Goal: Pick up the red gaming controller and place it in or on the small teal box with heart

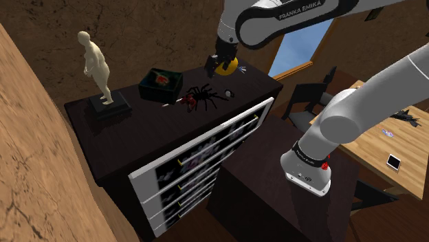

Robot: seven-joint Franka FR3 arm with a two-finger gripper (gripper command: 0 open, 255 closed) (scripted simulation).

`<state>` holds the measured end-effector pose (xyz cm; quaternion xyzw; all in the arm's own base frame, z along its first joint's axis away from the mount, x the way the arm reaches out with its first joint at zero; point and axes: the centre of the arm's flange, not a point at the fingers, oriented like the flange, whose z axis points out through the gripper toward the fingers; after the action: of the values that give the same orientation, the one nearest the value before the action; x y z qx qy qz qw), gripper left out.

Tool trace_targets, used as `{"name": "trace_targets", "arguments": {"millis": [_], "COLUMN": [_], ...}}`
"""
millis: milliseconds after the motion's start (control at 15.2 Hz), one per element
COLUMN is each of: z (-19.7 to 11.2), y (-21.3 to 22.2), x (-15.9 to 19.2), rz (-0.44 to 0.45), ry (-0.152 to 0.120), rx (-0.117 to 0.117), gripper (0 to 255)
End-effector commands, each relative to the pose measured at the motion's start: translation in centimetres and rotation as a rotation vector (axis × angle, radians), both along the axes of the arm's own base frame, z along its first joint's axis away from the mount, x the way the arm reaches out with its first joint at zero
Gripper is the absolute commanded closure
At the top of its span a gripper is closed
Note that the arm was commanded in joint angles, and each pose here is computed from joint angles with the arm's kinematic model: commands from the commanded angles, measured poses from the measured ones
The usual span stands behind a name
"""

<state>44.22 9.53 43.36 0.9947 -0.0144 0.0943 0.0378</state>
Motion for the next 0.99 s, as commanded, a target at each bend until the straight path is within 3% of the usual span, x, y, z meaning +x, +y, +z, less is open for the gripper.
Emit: {"name": "trace_targets", "arguments": {"millis": [0, 726, 924], "z": [-2.2, -13.7, -15.6], "y": [0.8, 4.8, 5.0], "x": [1.4, 9.6, 10.4], "rz": [-0.013, -0.082, -0.087], "ry": [0.000, 0.006, 0.006], "rx": [0.003, 0.011, 0.011], "gripper": [0, 0, 0]}}
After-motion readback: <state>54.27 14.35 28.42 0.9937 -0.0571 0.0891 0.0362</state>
